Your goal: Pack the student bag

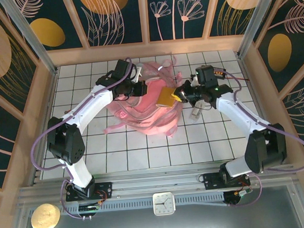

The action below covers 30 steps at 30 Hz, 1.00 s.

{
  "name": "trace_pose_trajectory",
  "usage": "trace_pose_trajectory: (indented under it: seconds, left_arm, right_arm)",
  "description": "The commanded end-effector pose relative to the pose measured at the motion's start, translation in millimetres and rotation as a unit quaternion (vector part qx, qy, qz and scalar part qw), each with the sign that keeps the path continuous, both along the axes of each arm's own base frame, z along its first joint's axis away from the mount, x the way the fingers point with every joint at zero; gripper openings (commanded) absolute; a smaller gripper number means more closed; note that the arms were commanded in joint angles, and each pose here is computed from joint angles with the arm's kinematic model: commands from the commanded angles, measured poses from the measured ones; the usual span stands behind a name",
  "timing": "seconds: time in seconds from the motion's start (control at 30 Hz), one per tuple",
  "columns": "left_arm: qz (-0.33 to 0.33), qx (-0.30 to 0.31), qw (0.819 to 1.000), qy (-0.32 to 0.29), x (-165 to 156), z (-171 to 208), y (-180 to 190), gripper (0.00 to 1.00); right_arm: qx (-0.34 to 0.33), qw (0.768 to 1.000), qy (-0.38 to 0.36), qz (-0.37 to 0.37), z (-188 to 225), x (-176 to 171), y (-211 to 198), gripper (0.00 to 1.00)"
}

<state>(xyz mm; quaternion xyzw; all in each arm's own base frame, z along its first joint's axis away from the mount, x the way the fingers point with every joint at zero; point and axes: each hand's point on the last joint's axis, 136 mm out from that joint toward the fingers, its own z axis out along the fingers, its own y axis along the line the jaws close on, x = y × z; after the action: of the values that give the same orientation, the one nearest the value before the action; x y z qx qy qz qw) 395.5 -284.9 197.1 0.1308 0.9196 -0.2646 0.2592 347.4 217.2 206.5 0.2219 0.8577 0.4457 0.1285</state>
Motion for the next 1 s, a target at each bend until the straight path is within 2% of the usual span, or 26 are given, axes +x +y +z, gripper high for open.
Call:
trace_pose_trajectory:
  seconds: [0.0, 0.3, 0.53, 0.8, 0.97]
  left_arm:
    - [-0.016, -0.058, 0.997, -0.038, 4, 44, -17, 0.00]
    - [-0.014, -0.087, 0.995, -0.045, 6, 57, -23, 0.00]
    - [-0.017, -0.104, 0.994, -0.036, 2, 56, -26, 0.00]
    - [-0.013, -0.109, 0.993, -0.035, -2, 54, -24, 0.00]
    - [0.004, -0.091, 0.995, -0.036, 2, 47, -17, 0.00]
  right_arm:
    - [0.042, 0.997, -0.034, -0.057, 30, 39, 14, 0.00]
    - [0.016, 0.997, -0.005, -0.073, -8, 68, 57, 0.00]
    - [0.021, 0.997, -0.011, -0.075, -28, 88, 83, 0.00]
    - [0.067, 0.996, -0.026, -0.044, -35, 108, 112, 0.01]
    - [0.056, 0.998, -0.020, -0.032, -34, 104, 112, 0.29]
